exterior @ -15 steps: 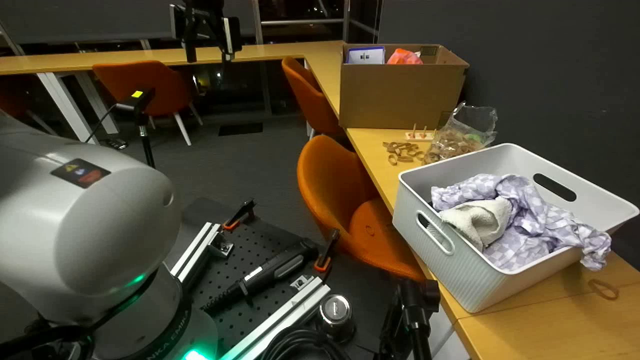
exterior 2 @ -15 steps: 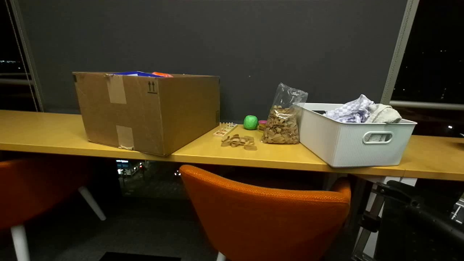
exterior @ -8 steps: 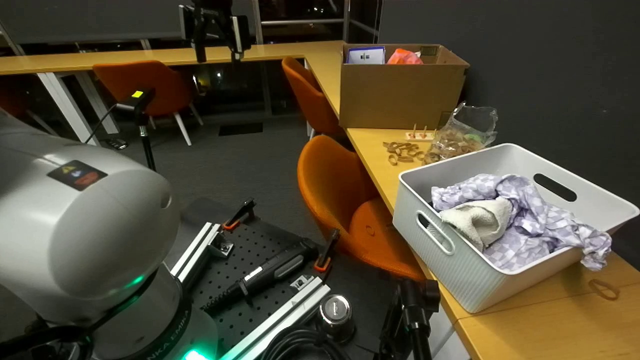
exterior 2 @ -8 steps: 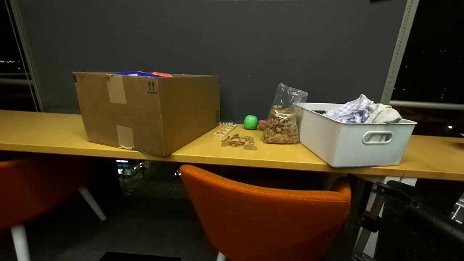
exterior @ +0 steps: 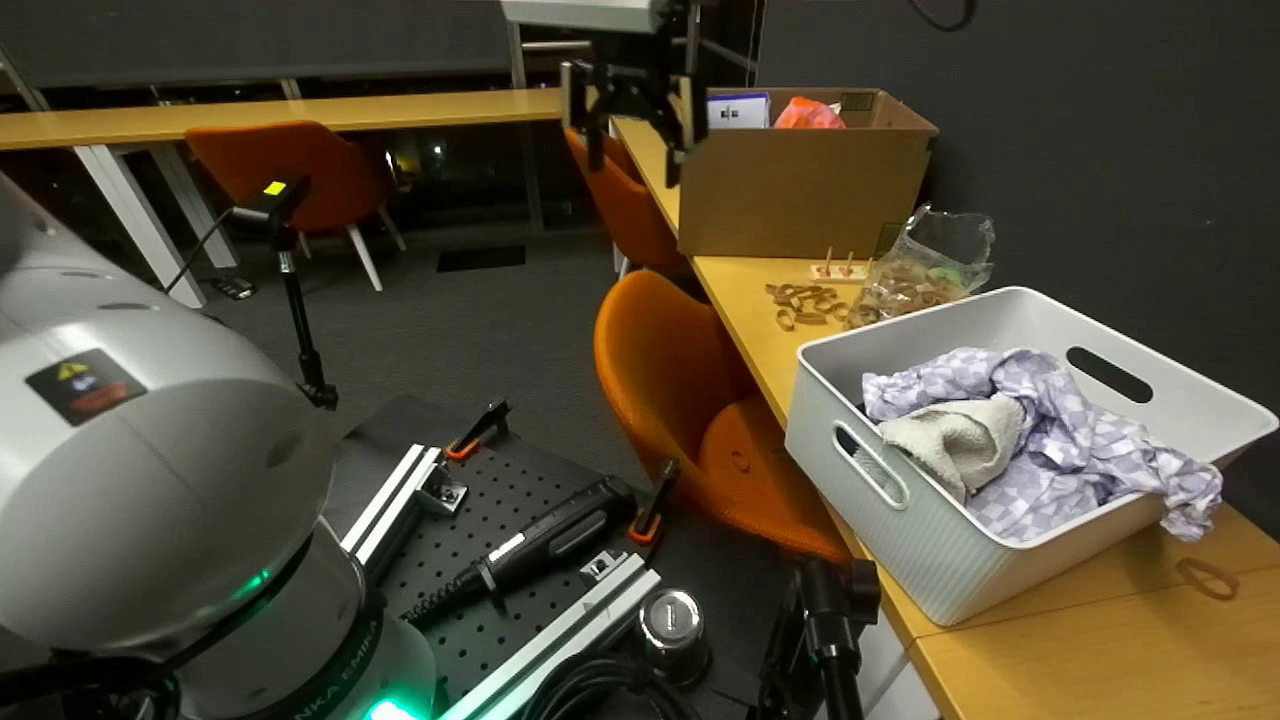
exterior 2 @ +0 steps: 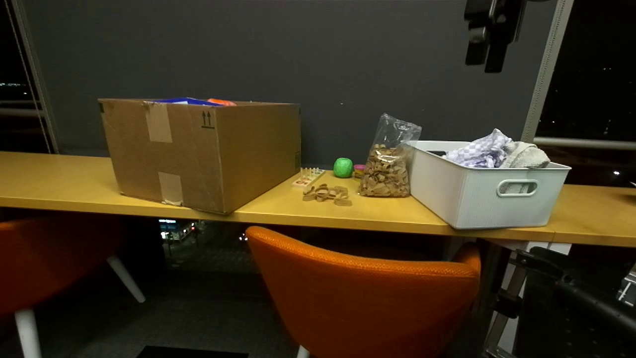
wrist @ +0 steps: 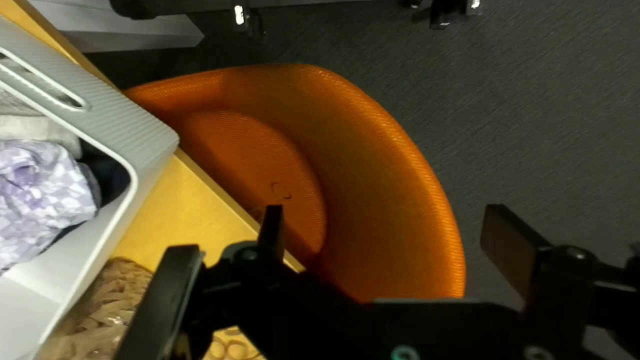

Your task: Pick up all the items from the white basket and put them on the backrest of the orange chair

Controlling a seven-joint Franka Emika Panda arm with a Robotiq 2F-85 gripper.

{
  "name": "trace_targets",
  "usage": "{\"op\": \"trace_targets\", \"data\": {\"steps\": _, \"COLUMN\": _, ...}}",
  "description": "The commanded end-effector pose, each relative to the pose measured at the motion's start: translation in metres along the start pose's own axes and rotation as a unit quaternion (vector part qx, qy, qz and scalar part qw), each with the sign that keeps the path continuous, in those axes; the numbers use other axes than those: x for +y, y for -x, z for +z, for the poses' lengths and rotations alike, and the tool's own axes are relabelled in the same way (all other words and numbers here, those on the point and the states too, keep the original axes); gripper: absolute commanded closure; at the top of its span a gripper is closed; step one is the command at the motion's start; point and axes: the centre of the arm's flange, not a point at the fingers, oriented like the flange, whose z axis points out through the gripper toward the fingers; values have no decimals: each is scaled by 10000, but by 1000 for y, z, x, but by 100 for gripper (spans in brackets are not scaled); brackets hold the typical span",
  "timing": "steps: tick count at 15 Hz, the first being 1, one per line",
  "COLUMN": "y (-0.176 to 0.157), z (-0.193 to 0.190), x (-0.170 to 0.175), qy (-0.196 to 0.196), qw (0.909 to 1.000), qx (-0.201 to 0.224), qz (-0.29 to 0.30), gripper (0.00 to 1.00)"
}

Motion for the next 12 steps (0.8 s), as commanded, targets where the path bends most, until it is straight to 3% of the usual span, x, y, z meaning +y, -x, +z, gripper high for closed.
{"op": "trace_targets", "data": {"steps": 1, "y": -39, "z": 17, "x": 81, "qy": 41, "qw": 9992, "qx": 3, "qz": 399, "gripper": 0}}
{"op": "trace_targets", "data": {"steps": 5, "y": -42, "z": 28, "x": 170, "qy": 228, "qw": 9928, "qx": -49, "qz": 1176, "gripper": 0}}
{"op": "trace_targets", "data": {"steps": 12, "y": 8, "z": 78, "x": 288, "qy": 995, "qw": 9712, "qx": -138, "qz": 2158, "gripper": 0}}
